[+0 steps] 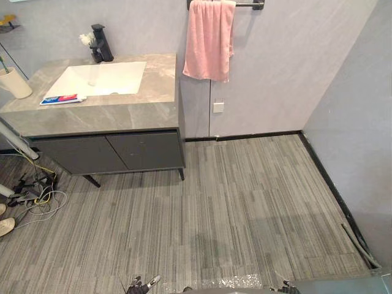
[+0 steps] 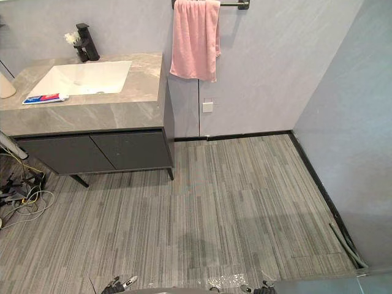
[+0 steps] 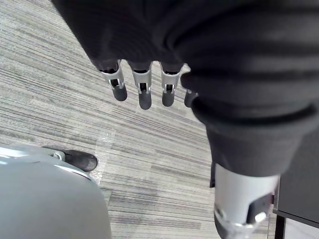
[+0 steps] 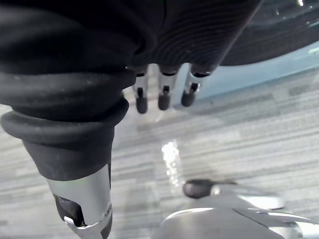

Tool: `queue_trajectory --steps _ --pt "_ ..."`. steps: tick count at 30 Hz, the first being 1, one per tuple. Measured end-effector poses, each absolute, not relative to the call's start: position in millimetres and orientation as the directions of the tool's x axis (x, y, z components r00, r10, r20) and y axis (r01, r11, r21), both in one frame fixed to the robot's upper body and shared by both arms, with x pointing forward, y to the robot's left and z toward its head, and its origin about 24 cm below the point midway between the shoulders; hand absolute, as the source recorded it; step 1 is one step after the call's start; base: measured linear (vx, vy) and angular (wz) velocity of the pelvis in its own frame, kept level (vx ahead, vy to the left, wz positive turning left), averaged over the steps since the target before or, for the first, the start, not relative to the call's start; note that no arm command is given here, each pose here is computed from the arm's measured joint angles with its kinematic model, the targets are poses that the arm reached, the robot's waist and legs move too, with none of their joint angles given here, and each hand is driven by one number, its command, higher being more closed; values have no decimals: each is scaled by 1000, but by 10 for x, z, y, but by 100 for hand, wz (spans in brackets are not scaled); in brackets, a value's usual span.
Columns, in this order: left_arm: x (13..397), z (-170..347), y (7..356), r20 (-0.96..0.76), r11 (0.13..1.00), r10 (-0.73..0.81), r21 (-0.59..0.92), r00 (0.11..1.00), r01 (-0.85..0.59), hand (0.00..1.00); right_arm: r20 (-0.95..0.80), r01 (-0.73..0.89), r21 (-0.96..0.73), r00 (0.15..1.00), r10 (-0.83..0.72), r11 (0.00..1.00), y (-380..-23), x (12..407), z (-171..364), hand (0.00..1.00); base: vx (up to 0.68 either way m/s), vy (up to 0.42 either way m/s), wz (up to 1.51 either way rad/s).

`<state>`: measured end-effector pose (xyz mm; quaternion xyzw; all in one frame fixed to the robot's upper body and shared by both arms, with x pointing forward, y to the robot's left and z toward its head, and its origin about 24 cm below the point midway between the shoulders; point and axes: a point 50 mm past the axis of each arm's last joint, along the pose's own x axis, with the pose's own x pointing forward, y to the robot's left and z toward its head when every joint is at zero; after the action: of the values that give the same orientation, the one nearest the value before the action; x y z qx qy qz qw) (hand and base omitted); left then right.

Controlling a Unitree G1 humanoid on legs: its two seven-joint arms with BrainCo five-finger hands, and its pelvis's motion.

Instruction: Organize washtable

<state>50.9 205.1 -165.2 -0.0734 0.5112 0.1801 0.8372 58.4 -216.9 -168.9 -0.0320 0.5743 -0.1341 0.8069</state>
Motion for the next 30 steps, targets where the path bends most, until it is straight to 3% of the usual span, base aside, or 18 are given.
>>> queue_trajectory --steps 30 --pt "544 -1641 2102 -877 923 238 71 418 -378 0 -919 209 -189 306 -248 959 -2139 579 -1692 0 -10 -7 2"
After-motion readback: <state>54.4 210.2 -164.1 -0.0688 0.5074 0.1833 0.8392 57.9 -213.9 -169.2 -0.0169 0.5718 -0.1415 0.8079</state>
